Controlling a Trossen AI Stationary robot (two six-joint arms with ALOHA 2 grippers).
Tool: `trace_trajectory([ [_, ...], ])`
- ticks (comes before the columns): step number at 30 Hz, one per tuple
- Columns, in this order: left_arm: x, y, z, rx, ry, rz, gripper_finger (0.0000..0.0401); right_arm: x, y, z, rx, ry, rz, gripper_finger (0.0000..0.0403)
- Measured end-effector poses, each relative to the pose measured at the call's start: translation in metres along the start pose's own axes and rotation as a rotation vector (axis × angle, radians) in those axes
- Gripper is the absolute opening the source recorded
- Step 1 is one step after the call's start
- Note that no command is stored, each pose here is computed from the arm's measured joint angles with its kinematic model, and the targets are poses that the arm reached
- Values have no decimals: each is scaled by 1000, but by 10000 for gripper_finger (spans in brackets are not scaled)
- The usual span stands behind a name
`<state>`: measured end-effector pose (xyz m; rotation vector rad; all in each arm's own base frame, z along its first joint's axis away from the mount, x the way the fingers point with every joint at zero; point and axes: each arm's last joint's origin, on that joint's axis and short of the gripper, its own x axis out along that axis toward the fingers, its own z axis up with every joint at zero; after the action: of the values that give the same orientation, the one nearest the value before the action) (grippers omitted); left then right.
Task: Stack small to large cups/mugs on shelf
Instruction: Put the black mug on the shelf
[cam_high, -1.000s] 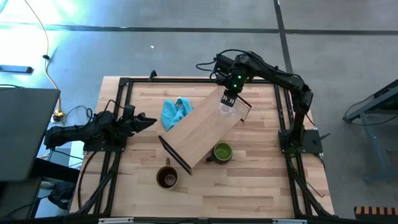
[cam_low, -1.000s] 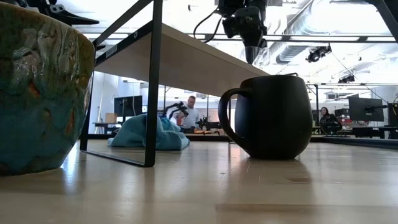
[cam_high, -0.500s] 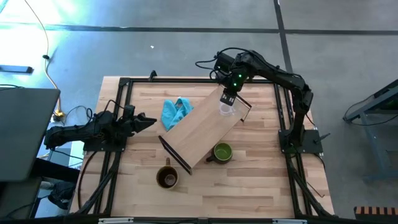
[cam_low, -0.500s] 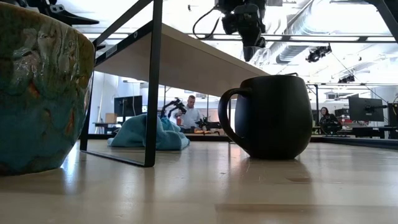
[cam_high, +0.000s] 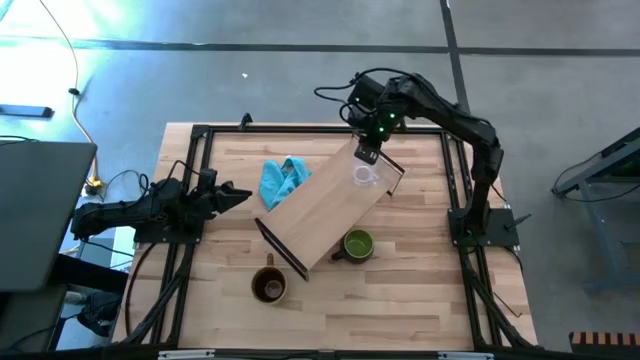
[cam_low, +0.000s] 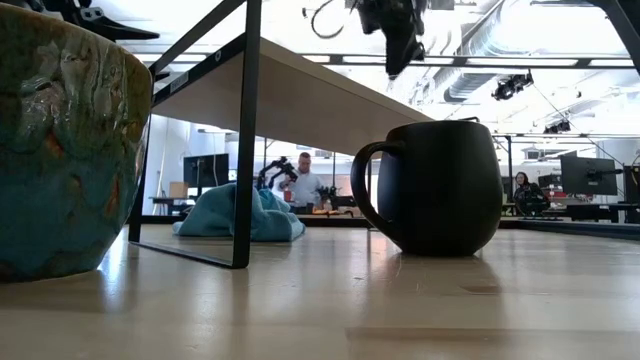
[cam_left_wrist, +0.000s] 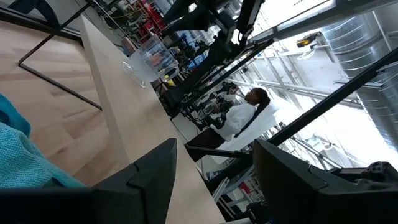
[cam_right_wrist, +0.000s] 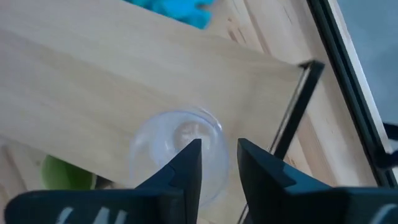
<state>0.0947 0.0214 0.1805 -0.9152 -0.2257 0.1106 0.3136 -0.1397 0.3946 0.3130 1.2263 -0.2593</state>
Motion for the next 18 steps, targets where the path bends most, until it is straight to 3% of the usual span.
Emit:
trace_trajectory([
  [11,0,0,0,-8,0,0,200,-46,27,1,-89,-188,53,99],
  [18,0,0,0,-8,1,-1,200,-61,37,-16,-83,-199,98,99],
])
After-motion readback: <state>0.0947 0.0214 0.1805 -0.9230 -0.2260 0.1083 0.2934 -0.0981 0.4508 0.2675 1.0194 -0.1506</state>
